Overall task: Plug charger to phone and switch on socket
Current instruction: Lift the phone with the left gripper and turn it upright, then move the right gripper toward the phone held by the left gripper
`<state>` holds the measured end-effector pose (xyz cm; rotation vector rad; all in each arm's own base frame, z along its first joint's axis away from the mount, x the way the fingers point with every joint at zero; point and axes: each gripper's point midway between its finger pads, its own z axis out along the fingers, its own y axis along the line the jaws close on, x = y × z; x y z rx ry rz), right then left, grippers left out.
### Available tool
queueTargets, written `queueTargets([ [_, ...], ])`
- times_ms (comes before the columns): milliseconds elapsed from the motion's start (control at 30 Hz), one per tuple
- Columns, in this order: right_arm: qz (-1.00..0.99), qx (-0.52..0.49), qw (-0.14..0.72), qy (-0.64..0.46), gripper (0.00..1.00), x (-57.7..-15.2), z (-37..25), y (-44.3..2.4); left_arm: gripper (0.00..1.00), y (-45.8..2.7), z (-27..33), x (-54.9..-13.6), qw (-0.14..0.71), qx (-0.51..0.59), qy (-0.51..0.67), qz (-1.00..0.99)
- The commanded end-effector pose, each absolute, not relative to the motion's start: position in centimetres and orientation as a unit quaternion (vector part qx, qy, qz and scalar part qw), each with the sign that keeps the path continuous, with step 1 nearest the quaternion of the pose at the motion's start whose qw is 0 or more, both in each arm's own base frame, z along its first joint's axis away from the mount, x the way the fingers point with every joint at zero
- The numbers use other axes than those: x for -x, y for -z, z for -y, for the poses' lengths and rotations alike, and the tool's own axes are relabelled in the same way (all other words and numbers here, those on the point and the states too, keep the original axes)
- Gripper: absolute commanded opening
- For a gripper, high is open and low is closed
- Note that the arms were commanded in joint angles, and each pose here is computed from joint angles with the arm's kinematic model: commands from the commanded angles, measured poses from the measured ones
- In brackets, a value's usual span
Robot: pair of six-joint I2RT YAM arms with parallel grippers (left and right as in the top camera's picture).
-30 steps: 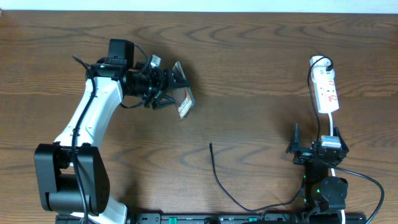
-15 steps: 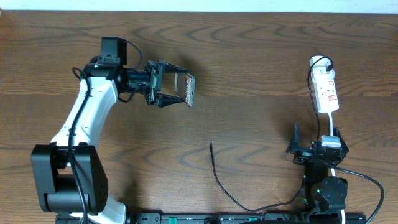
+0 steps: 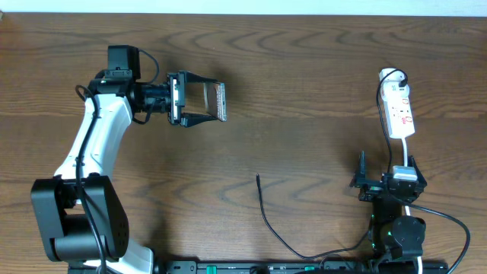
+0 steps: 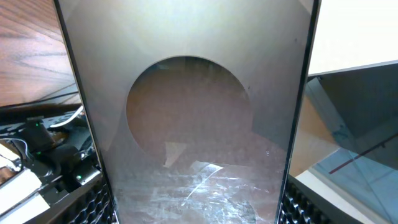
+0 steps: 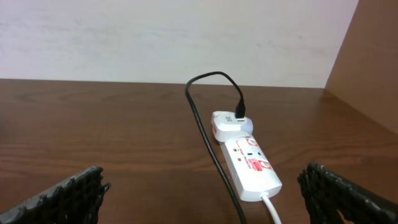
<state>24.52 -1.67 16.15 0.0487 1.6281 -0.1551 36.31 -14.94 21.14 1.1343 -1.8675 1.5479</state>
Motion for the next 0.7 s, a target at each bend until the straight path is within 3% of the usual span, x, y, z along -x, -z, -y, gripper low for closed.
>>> queueTargets([
  [0,-0.728,-0.015,0.682,0.070,0.99,-24.5,1.5,-16.0,0.07,-23.6,15.0,-36.3,0.233,-0.388,-0.588,0.670],
  [300,-0.725,-0.015,0.686,0.058,0.99,-24.6,1.2,-16.2,0.07,-23.6,14.9,-36.3,0.234,-0.390,-0.588,0.669],
  [533,-0.711,0.024,0.689,-0.138,0.99,-24.2,-4.5,-17.4,0.07,-22.8,14.5,-37.6,0.181,-0.385,-0.581,0.693],
  [667,-0.705,-0.002,0.682,-0.193,0.99,-23.9,-5.2,-19.0,0.07,-21.6,14.0,-38.2,0.156,-0.406,-0.558,0.706],
])
